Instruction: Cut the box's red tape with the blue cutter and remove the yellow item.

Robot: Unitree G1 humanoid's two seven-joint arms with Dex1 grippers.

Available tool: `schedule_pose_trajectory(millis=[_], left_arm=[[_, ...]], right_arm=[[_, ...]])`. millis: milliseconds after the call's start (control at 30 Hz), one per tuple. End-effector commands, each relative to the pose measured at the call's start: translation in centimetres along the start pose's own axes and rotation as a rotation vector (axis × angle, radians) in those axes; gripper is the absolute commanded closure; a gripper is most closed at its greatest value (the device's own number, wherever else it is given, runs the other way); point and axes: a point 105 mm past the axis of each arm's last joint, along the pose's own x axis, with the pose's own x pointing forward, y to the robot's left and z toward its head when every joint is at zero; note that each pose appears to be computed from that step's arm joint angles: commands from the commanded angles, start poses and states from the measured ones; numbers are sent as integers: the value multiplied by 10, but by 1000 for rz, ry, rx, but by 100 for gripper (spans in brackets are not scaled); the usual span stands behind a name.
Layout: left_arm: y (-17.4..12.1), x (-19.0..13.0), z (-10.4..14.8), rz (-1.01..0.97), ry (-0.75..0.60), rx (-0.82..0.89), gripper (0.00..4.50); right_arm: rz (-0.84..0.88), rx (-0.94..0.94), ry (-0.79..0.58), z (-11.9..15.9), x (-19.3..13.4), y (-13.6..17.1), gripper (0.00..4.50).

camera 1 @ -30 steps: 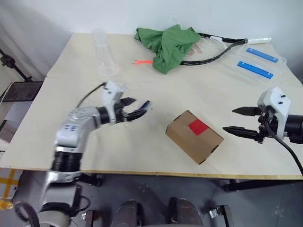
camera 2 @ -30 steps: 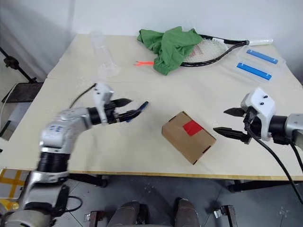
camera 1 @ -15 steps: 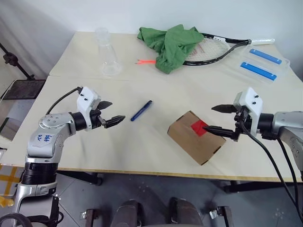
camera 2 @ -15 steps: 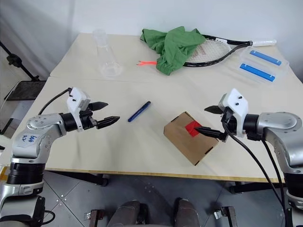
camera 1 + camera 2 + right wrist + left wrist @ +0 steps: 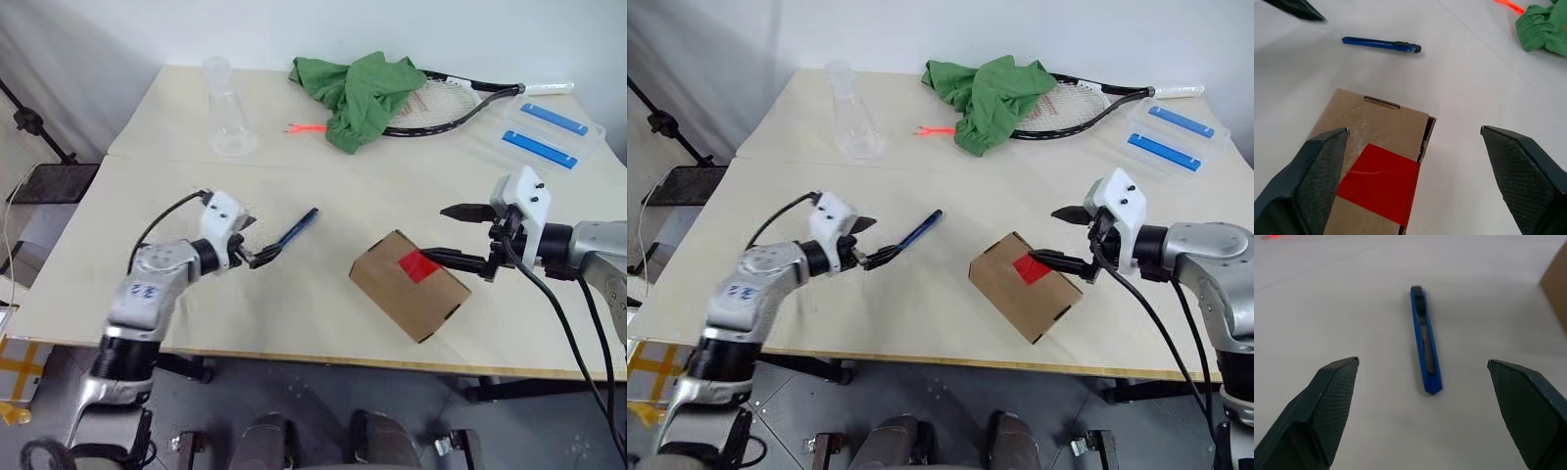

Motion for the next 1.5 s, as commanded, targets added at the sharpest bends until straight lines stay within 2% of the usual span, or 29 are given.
schedule_pose_trajectory(millis=[33, 167, 333, 433, 567, 633, 733, 800, 933, 1100, 1367, 1500], left_arm=[[-3, 16, 4, -36, -20, 50, 2], [1, 27, 0, -43, -11, 57, 2], [17, 40, -21, 7, 98, 99, 2], [16, 41, -30, -18, 141, 31, 63], [0, 43, -35, -124, 153, 64, 184], [-1, 43, -36, -133, 159, 50, 184], [-1, 43, -36, -132, 163, 41, 240], [1, 42, -37, -125, 170, 45, 297], [2, 40, -38, -121, 176, 61, 297], [3, 37, -38, -124, 181, 65, 406], [8, 32, -36, -104, 179, 82, 406], [14, 15, -30, -97, 149, 115, 406]], right_arm=[[-33, -37, -20, 9, -8, 0, 0], [-49, -24, -10, 5, -14, 4, 0], [-69, -7, 30, -7, -19, 11, 0], [-79, 4, 20, -7, -20, 13, 0], [-87, 9, 25, -8, -20, 13, 0], [-88, 8, 25, -8, -20, 12, 0], [-90, 5, 17, -6, -19, 11, 0], [-91, 4, 14, -5, -19, 11, 0], [-91, 2, 14, -6, -18, 10, 0], [-83, -2, 5, -3, -15, 9, 0], [-73, -15, 1, 0, -12, 7, 0], [-43, -40, -32, 14, -6, 12, 0]])
